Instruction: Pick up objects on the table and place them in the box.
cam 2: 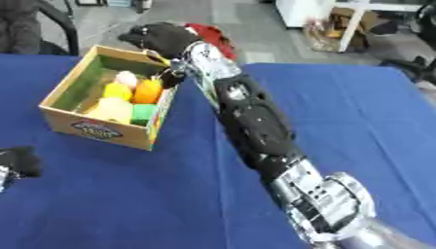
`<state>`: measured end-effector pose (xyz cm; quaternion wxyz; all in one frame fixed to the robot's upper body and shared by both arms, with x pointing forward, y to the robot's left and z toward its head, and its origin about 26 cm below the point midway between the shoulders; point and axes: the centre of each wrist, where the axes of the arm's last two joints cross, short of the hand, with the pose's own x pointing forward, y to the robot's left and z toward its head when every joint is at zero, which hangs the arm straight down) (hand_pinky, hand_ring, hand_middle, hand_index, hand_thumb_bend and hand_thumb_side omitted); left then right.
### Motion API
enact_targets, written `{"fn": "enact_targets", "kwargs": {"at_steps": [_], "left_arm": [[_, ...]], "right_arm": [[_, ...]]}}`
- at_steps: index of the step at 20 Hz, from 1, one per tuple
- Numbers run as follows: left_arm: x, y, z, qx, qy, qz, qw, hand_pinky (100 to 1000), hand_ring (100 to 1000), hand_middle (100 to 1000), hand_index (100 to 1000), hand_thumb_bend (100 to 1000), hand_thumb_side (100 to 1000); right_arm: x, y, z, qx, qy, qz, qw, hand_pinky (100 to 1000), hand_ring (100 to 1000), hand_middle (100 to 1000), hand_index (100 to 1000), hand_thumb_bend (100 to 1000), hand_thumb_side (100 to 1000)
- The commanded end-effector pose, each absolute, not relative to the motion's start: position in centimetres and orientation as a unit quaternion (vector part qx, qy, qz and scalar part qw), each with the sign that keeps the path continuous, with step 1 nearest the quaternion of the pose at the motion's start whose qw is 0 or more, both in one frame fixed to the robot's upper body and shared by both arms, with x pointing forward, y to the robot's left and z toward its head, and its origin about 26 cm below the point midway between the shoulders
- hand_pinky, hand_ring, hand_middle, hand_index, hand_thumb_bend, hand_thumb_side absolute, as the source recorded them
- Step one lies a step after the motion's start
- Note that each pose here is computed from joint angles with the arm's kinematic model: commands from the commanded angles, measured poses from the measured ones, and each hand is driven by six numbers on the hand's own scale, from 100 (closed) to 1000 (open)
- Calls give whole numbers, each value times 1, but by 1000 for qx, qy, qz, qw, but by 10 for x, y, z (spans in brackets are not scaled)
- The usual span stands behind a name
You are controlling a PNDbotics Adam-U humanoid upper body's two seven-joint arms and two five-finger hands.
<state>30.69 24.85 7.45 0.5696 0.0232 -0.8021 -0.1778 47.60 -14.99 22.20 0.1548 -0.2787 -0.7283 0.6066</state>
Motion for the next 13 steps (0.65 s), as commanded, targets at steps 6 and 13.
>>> {"fn": "enact_targets", "kwargs": {"at_steps": [6, 13], "left_arm": [[305, 259, 78, 48, -806, -164, 566, 670, 590, 589, 757, 100, 769], [304, 262, 76, 54, -807, -157, 567, 670, 591, 589, 757, 100, 768]], "right_arm": [[421, -255, 195, -137, -866, 397, 271, 812, 718, 706, 858, 100, 403], [379, -272, 131, -55, -876, 283, 386, 803, 686, 679, 838, 100, 448]]}}
